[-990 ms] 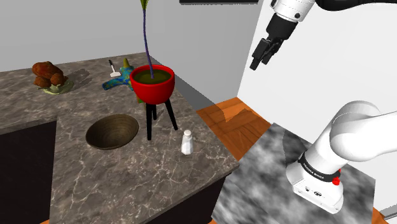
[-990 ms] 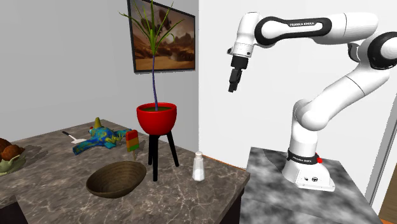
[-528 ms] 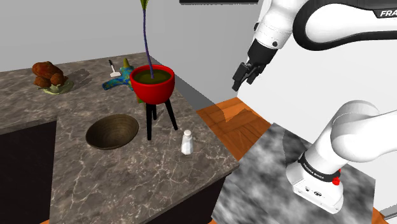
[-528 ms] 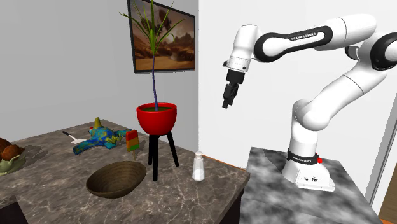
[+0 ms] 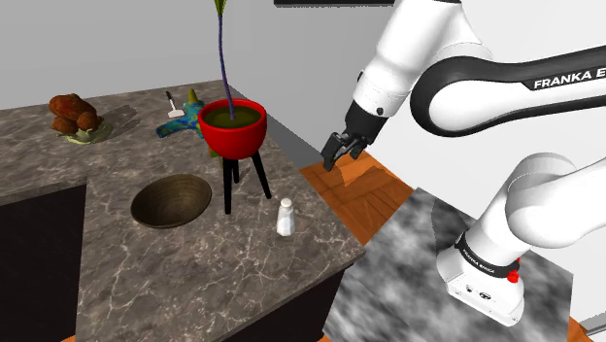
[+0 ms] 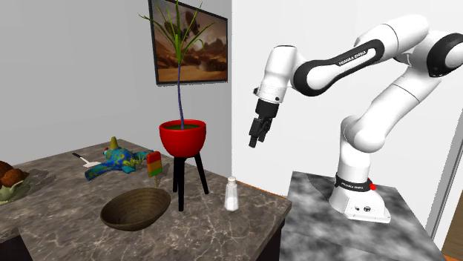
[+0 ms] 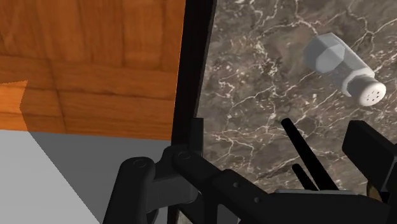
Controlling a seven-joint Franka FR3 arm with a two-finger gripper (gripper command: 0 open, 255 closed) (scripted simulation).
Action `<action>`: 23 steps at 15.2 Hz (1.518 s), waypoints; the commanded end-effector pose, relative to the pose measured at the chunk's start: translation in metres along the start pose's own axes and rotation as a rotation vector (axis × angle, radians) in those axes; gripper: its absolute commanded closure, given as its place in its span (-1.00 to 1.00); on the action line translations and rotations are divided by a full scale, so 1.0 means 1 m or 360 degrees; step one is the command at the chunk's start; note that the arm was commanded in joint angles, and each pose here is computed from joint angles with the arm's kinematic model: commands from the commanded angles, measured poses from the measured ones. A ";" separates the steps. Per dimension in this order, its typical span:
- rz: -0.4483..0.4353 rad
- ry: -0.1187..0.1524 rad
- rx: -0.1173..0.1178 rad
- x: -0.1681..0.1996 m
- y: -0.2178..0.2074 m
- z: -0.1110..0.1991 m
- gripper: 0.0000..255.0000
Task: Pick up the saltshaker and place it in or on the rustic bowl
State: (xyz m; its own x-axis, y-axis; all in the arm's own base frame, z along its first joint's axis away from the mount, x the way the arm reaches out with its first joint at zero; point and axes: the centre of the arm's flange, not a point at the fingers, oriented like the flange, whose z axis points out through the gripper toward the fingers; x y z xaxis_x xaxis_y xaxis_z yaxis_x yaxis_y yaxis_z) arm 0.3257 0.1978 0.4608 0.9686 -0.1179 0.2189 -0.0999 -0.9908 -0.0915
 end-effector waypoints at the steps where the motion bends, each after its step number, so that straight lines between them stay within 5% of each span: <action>1: 0.0028 0.0011 0.0005 -0.004 -0.021 0.017 -1.00; 11: 0.0147 0.0054 0.0014 -0.014 -0.117 0.099 -1.00; 23: 0.0147 0.0054 0.0014 -0.013 -0.118 0.139 -1.00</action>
State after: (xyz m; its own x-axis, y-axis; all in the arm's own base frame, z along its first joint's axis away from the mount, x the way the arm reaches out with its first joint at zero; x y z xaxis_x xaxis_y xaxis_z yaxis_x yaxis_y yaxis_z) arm 0.3568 0.3252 0.3342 0.9470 -0.2113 0.2420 -0.1865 -0.9749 -0.1214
